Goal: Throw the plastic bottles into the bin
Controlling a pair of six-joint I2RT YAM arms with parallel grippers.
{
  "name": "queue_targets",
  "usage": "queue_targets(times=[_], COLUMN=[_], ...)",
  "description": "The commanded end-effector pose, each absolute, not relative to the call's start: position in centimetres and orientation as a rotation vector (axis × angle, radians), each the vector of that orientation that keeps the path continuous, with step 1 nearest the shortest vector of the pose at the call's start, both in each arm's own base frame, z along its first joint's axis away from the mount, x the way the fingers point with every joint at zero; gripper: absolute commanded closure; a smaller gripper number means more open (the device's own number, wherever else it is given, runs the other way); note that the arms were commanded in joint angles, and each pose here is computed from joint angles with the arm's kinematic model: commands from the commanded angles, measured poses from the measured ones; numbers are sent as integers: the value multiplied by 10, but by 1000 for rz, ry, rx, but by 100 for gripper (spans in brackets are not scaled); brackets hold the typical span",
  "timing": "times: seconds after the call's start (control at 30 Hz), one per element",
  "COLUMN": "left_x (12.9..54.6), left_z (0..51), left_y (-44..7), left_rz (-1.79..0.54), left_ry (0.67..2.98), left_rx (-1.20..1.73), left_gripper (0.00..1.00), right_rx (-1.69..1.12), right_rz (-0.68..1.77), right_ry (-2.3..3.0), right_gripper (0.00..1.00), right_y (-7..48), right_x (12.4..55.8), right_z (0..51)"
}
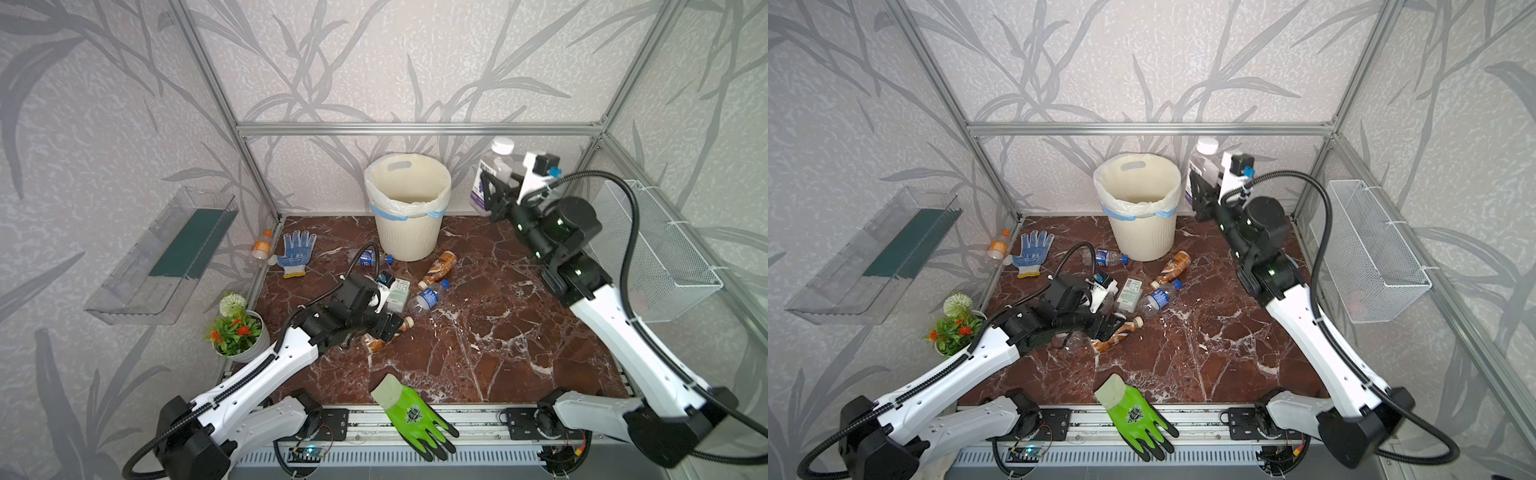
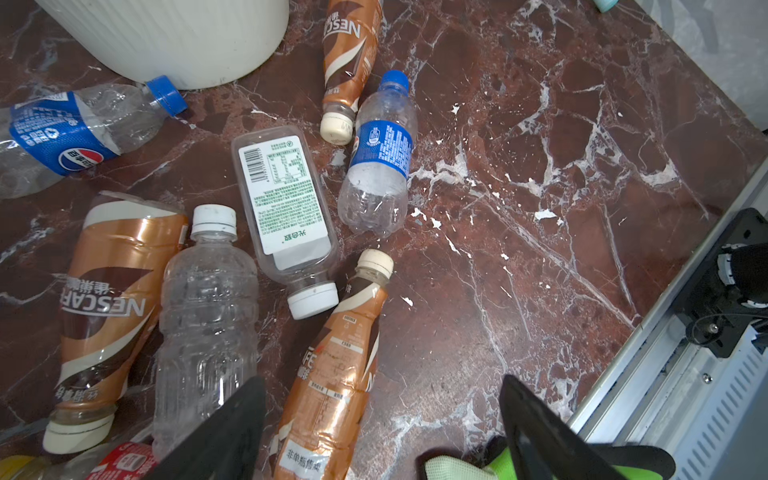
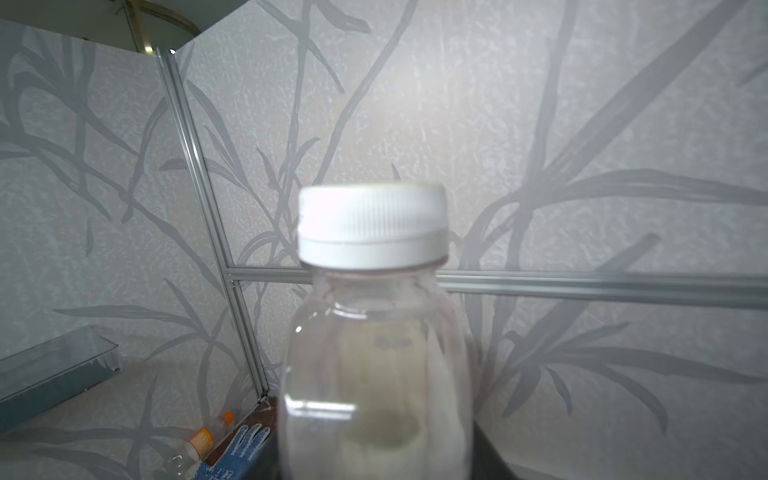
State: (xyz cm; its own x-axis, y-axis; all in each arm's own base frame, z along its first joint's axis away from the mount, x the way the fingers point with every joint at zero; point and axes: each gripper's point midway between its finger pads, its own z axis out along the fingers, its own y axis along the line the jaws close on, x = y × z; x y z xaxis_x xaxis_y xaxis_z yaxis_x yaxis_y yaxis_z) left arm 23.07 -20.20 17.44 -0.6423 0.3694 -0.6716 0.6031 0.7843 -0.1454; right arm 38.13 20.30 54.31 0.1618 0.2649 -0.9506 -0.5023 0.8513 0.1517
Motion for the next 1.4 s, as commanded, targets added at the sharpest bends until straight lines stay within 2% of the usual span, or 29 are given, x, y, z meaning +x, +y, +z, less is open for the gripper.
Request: queue_targets(times=[0.0, 0.03, 0.07, 0.17, 0.37, 0.53, 0.63, 0.87, 0.97, 1.13, 1.37], left_x=[229, 228, 228, 225, 226, 229, 233, 243, 242, 247, 262], left_z=[174, 174, 175, 176, 175, 172, 172, 187, 184, 183, 184], left_y=[-193, -191, -189, -186, -188, -194, -193, -191, -195, -200, -222], left_rz=[-413, -410, -409, -412, -411, -437, -428, -426, -454, -470, -517], left_ry=[2322, 2317, 2313, 2303, 2294, 2311, 2305, 2263, 2272, 2262, 2250], left_rx=[721, 714, 702, 678, 696, 680, 649, 557, 555, 545, 597], left_gripper=[13, 13, 13, 12, 12, 12, 12, 12, 12, 12, 12], right_rx=[-376, -414, -433, -442, -424, -382, -331, -227, -120, 146, 579], right_rz=[659, 678, 691, 692, 594, 524, 451, 350, 253, -47, -41], right_ry=[1408, 1430, 1446, 1431, 1424, 1547, 1728, 2261, 2391, 2451, 2501], right_gripper=[39, 25, 17, 7, 6, 6, 6, 6, 6, 6, 6], right_y=[263, 274, 280, 278, 246, 211, 182, 144, 120, 53, 0], right_x=[435, 442, 446, 439, 408, 374, 365, 350, 327, 282, 233], right_z=[511, 506, 501, 498, 508, 467, 416, 250, 213, 213, 199])
